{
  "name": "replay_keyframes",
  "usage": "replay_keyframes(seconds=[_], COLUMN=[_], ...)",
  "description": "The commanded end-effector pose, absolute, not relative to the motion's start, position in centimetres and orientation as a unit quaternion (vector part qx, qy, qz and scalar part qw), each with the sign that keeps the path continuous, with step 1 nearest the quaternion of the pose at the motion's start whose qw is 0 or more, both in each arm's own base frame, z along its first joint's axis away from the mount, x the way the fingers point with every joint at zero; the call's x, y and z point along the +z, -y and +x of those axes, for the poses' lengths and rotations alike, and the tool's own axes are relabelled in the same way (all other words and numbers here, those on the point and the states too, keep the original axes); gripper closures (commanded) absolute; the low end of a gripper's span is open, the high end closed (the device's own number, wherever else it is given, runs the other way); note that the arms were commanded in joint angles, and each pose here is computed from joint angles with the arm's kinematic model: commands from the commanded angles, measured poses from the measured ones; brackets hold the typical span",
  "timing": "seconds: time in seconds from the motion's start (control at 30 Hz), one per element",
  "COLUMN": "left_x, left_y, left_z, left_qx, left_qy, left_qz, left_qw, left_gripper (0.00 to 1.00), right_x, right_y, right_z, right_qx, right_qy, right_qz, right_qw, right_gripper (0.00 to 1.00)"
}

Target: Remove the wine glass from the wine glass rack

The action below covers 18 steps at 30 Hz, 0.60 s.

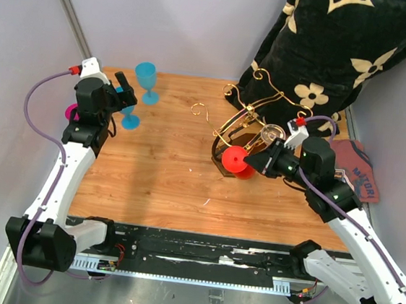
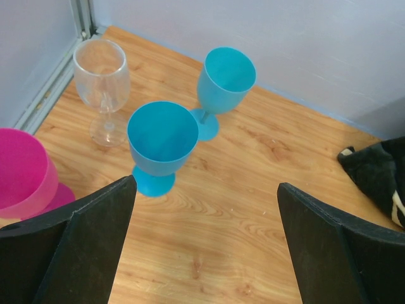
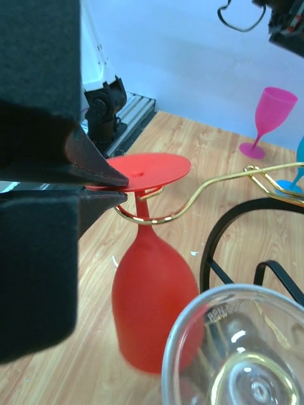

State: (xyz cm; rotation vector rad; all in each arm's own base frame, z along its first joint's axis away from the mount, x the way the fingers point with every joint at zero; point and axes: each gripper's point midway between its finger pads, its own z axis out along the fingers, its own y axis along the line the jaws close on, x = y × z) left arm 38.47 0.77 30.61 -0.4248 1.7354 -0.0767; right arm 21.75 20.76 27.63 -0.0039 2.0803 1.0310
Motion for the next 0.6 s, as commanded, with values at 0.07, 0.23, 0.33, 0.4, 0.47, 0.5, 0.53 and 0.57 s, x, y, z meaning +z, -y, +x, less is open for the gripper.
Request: replay_keyframes(seconds=[0.07, 0.23, 0.33, 0.4, 0.47, 0.5, 0.53, 0.57], left_x=[30.0, 30.2, 30.1, 30.2, 30.3, 30.3, 30.4, 30.4], left_y=[0.3, 0.5, 0.6, 0.6, 0.7, 0.7, 0.7, 0.8], left_z=[38.4, 38.3, 38.1, 38.0, 37.9, 37.9, 37.8, 37.8], left_qx=[-0.058, -0.062, -0.064, -0.065, -0.067, -0.067, -0.068, -0.068], left_qy=[-0.765, -0.765, -0.766, -0.766, -0.766, -0.766, -0.766, -0.766], left_qz=[-0.175, -0.173, -0.172, -0.171, -0.169, -0.169, -0.168, -0.167], left_qw=[0.616, 0.617, 0.616, 0.616, 0.616, 0.616, 0.617, 0.617], left_gripper=[0.00, 0.00, 0.00, 0.00, 0.00, 0.00, 0.00, 0.00], right_x=[28.9, 30.2, 30.9, 31.3, 31.6, 31.6, 31.7, 31.7], right_y=[-20.4, -20.5, -20.9, -21.2, -21.3, -21.2, -21.0, -20.7], right_z=[22.1, 22.5, 22.9, 23.2, 23.6, 23.7, 23.9, 24.0], right_qx=[0.432, 0.465, 0.485, 0.499, 0.503, 0.500, 0.494, 0.486], right_qy=[-0.805, -0.787, -0.778, -0.771, -0.768, -0.769, -0.770, -0.773], right_qz=[0.012, 0.026, 0.031, 0.035, 0.039, 0.043, 0.046, 0.049], right_qw=[0.407, 0.404, 0.397, 0.394, 0.395, 0.396, 0.401, 0.405], right_gripper=[0.99, 0.99, 0.99, 0.99, 0.99, 0.99, 0.99, 0.99])
